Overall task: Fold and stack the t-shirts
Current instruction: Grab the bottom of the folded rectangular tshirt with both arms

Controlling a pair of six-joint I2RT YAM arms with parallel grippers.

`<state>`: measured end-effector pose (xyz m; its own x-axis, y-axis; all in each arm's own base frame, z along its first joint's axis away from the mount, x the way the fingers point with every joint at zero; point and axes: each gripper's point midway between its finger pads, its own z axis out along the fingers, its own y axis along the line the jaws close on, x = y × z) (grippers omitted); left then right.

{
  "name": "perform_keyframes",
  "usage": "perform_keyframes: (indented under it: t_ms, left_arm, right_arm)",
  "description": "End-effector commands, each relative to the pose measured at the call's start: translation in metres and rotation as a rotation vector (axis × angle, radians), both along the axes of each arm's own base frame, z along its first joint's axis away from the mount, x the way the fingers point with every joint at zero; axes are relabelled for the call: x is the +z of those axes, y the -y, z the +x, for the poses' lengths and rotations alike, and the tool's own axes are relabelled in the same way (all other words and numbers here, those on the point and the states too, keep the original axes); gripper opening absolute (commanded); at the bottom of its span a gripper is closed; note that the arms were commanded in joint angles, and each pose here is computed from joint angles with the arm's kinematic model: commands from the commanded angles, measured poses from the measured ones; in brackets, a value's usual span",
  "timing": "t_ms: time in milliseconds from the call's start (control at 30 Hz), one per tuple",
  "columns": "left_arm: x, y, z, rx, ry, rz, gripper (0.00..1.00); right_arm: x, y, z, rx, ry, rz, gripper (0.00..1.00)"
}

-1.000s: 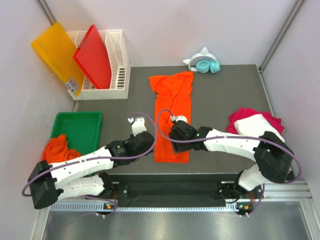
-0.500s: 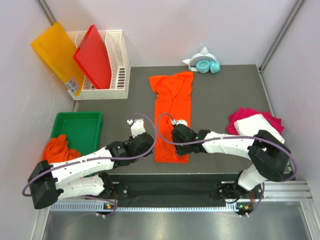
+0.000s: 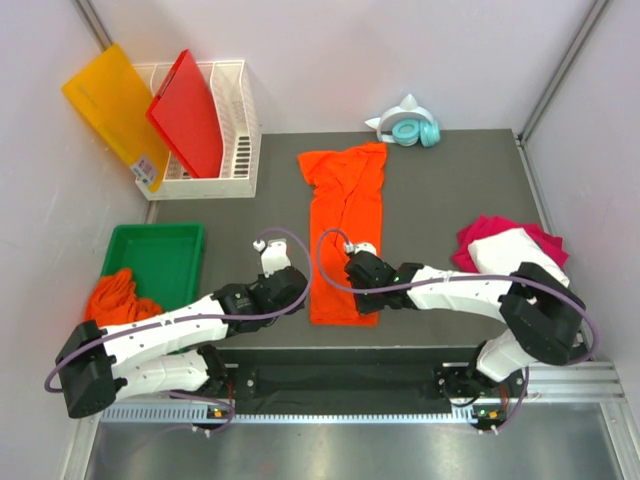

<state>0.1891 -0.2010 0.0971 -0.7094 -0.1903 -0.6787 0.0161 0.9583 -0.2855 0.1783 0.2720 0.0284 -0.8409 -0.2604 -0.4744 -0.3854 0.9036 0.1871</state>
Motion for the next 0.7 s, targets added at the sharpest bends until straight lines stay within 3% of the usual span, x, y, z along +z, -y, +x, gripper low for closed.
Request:
perform_keyframes:
  t_ms: [0, 267, 667]
  left_arm:
    - [-0.002, 0.002, 0.000, 0.007, -0.001, -0.016, 0.17]
    - [-0.010, 0.005, -0.001, 0.007, -0.014, -0.024, 0.17]
    - [-0.015, 0.010, 0.001, -0.002, -0.020, -0.010, 0.17]
  right_arm:
    - [0.026, -0.006, -0.010, 0.017, 0.053, 0.047, 0.00]
    - [0.043, -0.006, -0.026, 0.048, 0.059, 0.051, 0.00]
    - [0.028, -0.008, -0.033, 0.056, 0.043, 0.018, 0.00]
